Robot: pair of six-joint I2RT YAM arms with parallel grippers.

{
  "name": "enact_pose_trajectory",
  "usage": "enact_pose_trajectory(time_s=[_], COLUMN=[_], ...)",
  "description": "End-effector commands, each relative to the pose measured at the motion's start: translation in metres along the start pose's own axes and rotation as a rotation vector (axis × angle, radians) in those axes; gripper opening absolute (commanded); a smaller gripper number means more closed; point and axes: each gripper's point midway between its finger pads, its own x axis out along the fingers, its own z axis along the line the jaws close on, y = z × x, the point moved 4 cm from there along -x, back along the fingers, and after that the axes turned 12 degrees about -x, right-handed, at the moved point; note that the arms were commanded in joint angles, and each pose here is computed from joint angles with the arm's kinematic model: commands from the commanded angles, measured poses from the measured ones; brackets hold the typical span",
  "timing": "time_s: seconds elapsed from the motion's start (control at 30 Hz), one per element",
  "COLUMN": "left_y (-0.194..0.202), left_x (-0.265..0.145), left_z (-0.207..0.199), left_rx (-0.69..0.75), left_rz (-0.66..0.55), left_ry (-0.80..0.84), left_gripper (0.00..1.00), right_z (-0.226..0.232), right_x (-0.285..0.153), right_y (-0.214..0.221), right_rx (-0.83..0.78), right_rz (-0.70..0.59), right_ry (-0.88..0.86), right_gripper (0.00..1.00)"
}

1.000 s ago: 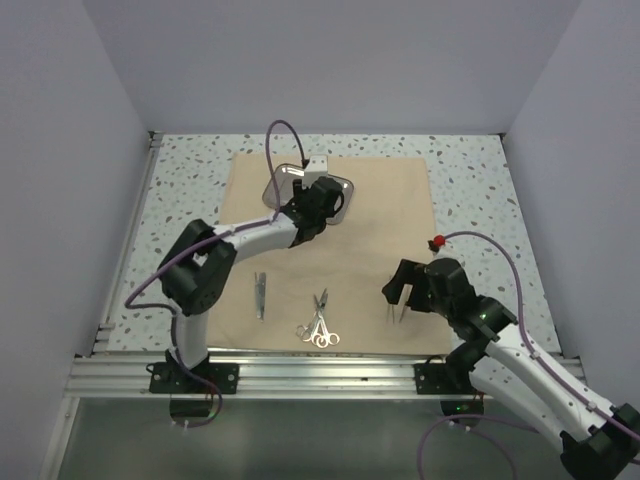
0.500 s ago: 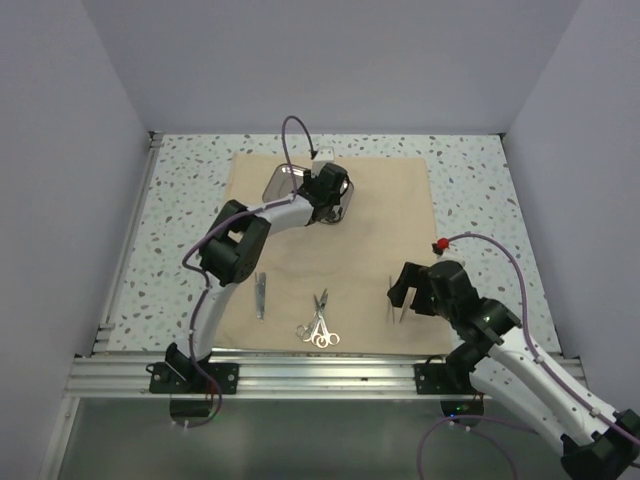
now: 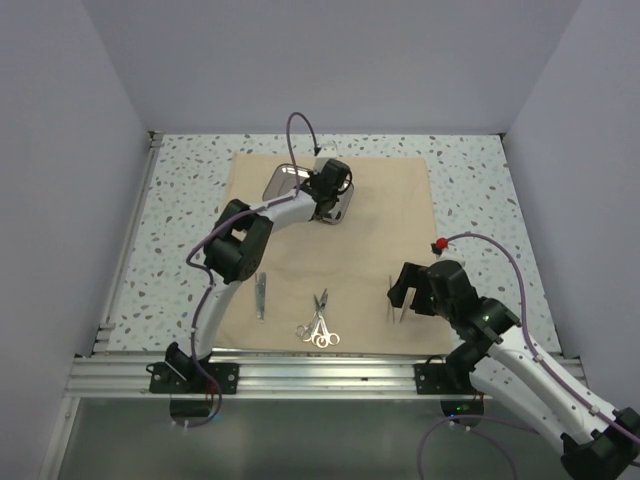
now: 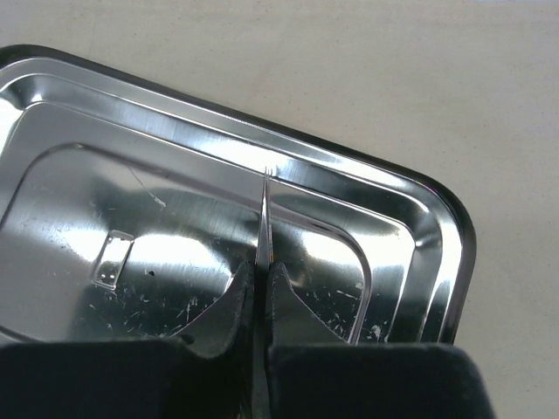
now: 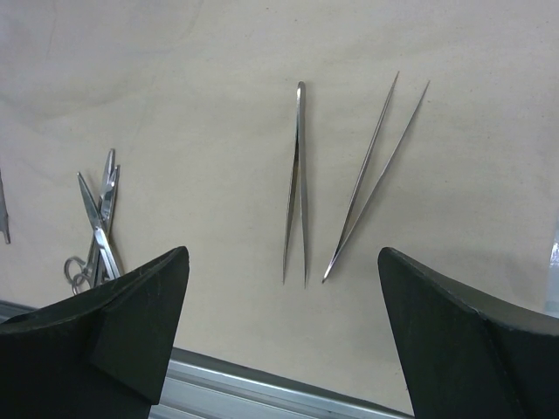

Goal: Open and lay out the surgical kit
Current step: Pick up the medical item from the container, then place the medical item in the surgical kit.

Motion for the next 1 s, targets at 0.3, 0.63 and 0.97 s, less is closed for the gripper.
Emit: enact_pose_trajectory(time_s=[0.3,0.63,0.97], left_y=[-0.076,-0.008,0.157], left_x=[-0.043,-0.168,-0.247], left_z=[-0.023,-0.064,-0.079], left_rx=[0.059,-0.004,-0.009], left_rz=[-0.068,0.031,0.235], left_ry=[0.034,0.242,0.326], left_gripper=[0.0,0.0,0.0], right_z=[0.002,-0.01,-0.018], right_x=[-0.006,-0.025,-0.071], right_y=[-0.02,-0.052,-0.085], right_rx=[-0.004,0.086,0.133], right_rz=[-0.082,-0.244,-0.382], right_ry=[0.013,0.122,0.166], right_gripper=[0.93,0.93,0.94])
